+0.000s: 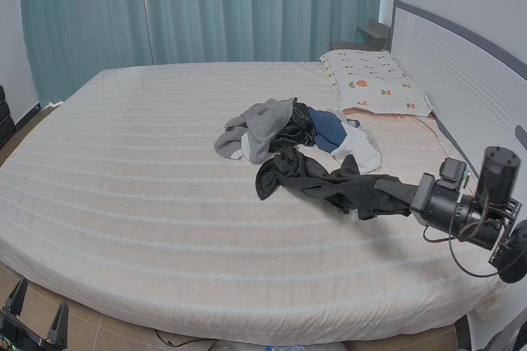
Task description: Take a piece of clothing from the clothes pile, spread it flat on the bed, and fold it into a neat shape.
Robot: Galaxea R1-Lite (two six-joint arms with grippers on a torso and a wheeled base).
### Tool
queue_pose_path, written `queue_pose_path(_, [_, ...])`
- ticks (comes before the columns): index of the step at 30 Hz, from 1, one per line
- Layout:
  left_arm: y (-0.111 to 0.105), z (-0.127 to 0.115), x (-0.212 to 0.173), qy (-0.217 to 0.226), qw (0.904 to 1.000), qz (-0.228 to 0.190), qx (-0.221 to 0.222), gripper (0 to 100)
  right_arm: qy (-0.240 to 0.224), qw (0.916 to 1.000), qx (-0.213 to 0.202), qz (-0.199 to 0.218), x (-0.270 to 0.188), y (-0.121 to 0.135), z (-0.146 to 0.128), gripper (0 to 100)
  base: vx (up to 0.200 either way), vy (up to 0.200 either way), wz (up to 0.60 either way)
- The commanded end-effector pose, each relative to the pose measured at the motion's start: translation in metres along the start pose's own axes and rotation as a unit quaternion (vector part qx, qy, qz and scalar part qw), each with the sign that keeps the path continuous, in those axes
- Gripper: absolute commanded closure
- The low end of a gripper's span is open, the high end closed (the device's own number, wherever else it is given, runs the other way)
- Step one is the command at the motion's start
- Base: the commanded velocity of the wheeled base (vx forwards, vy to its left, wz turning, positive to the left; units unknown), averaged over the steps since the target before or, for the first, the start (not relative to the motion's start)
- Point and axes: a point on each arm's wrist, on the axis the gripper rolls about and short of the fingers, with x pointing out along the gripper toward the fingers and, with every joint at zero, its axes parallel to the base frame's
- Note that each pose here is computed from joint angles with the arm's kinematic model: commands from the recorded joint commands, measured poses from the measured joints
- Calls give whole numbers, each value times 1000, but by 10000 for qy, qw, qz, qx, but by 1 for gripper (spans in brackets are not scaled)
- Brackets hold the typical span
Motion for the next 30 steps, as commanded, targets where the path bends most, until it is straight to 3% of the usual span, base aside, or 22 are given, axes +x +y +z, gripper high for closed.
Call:
queue_pose_path(1, [0, -4, 0, -19, 10000, 2, 0, 0, -310, 9954, -211, 885, -28, 36, 9, 100, 0, 0, 0])
queue_pose_path(9, [0, -4, 0, -29, 9998, -105, 146, 0, 60, 9963, -305, 798, -20, 30, -7, 100, 0, 0, 0])
queue_pose_path(12, [-1, -4, 0, -56, 9992, -150, 354, 0, 23, 9957, -365, 851, -22, 32, -7, 100, 0, 0, 0])
queue_pose_path(18, [-1, -4, 0, -33, 9993, -151, 330, 0, -168, 9933, -436, 1062, -30, 43, -1, 100, 0, 0, 0])
queue_pose_path(28, [-1, -3, 0, -77, 9996, -111, 263, 0, -343, 9931, -455, 1027, -36, 42, 5, 100, 0, 0, 0])
queue_pose_path(29, [-1, -2, -1, -114, 9996, -87, 225, 0, -337, 9933, -452, 1012, -36, 42, 5, 100, 0, 0, 0])
queue_pose_path(30, [0, 26, -5, -594, 9982, -40, -104, 0, -331, 9935, -441, 996, -36, 41, 5, 100, 0, 0, 0])
